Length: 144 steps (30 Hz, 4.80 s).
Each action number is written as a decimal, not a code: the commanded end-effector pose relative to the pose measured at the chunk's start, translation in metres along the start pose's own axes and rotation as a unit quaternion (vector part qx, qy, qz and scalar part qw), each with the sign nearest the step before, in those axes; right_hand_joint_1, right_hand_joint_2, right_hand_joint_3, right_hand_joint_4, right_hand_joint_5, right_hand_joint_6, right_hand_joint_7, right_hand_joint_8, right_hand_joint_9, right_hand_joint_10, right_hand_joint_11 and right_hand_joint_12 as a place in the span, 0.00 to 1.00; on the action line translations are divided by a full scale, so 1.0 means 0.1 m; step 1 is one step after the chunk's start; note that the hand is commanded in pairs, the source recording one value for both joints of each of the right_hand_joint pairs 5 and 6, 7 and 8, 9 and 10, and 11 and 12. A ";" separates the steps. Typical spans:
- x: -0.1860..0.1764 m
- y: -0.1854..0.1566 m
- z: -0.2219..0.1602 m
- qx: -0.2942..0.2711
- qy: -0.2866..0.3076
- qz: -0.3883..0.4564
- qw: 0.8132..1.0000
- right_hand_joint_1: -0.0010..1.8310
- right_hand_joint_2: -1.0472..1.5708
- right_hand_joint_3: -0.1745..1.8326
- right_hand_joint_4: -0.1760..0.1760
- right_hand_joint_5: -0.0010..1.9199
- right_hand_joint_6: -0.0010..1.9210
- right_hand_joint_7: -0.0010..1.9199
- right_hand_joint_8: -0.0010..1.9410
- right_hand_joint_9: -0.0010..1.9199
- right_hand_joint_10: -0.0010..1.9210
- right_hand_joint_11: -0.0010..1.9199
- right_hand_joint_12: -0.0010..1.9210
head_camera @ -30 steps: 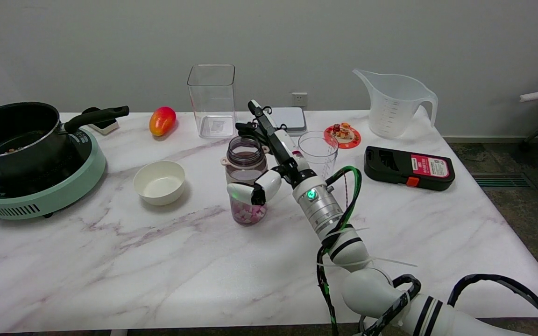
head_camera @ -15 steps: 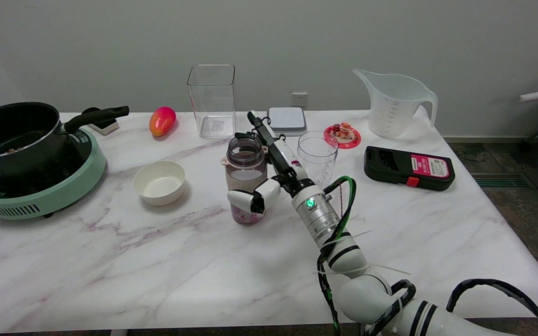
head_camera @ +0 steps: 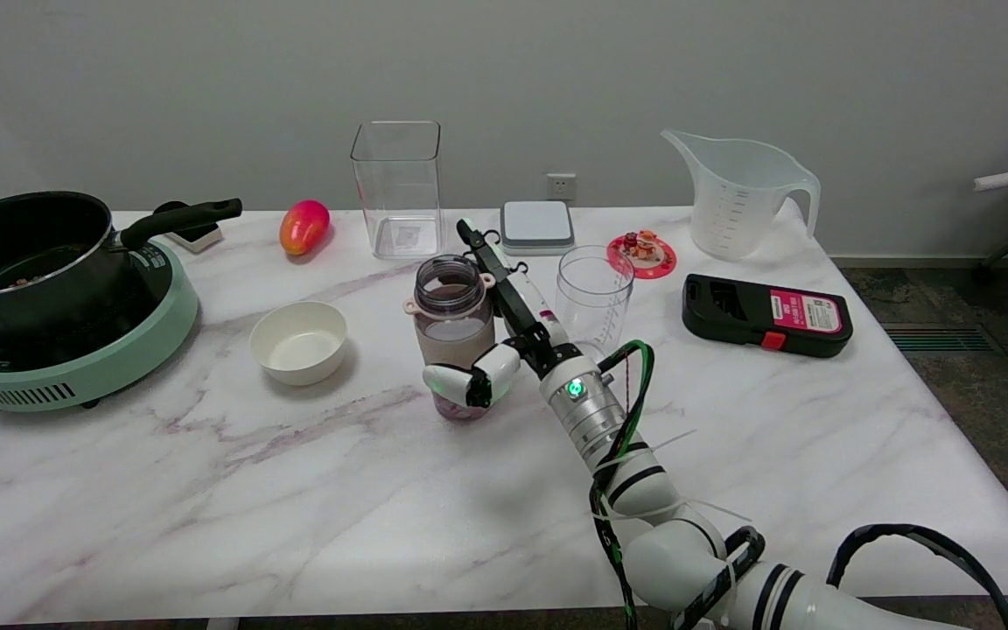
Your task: Pick up the bottle.
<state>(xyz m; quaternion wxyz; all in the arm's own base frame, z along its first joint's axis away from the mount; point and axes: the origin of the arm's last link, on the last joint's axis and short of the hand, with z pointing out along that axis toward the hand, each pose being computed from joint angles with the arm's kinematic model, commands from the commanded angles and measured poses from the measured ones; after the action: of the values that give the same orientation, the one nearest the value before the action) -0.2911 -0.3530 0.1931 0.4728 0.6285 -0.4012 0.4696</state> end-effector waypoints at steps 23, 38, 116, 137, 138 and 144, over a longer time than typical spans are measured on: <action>0.24 0.13 -0.01 0.006 0.023 0.011 1.000 0.67 0.23 0.84 0.50 0.02 0.02 0.23 0.23 0.22 0.22 0.24 0.24; 0.35 0.24 0.01 -0.002 0.027 0.029 0.999 0.67 0.21 0.86 0.50 0.02 0.02 0.23 0.23 0.22 0.22 0.24 0.24; 0.05 0.25 -0.06 -0.005 -0.005 0.050 0.999 0.68 0.18 0.78 0.50 0.02 0.02 0.24 0.24 0.22 0.22 0.25 0.25; 0.05 0.26 -0.04 -0.007 -0.001 0.051 0.999 0.74 0.40 0.61 0.50 0.15 0.15 0.37 0.37 0.28 0.28 0.38 0.38; 0.05 0.27 -0.04 -0.007 -0.001 0.052 0.999 0.74 0.41 0.60 0.50 0.16 0.16 0.38 0.37 0.29 0.29 0.38 0.38; 0.07 0.28 -0.03 -0.008 0.000 0.050 0.999 0.76 0.54 0.42 0.50 0.30 0.30 0.50 0.49 0.50 0.50 0.44 0.44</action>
<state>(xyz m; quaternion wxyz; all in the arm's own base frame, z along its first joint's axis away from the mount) -0.3151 -0.3550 0.2041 0.4505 0.6064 -0.4359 0.4893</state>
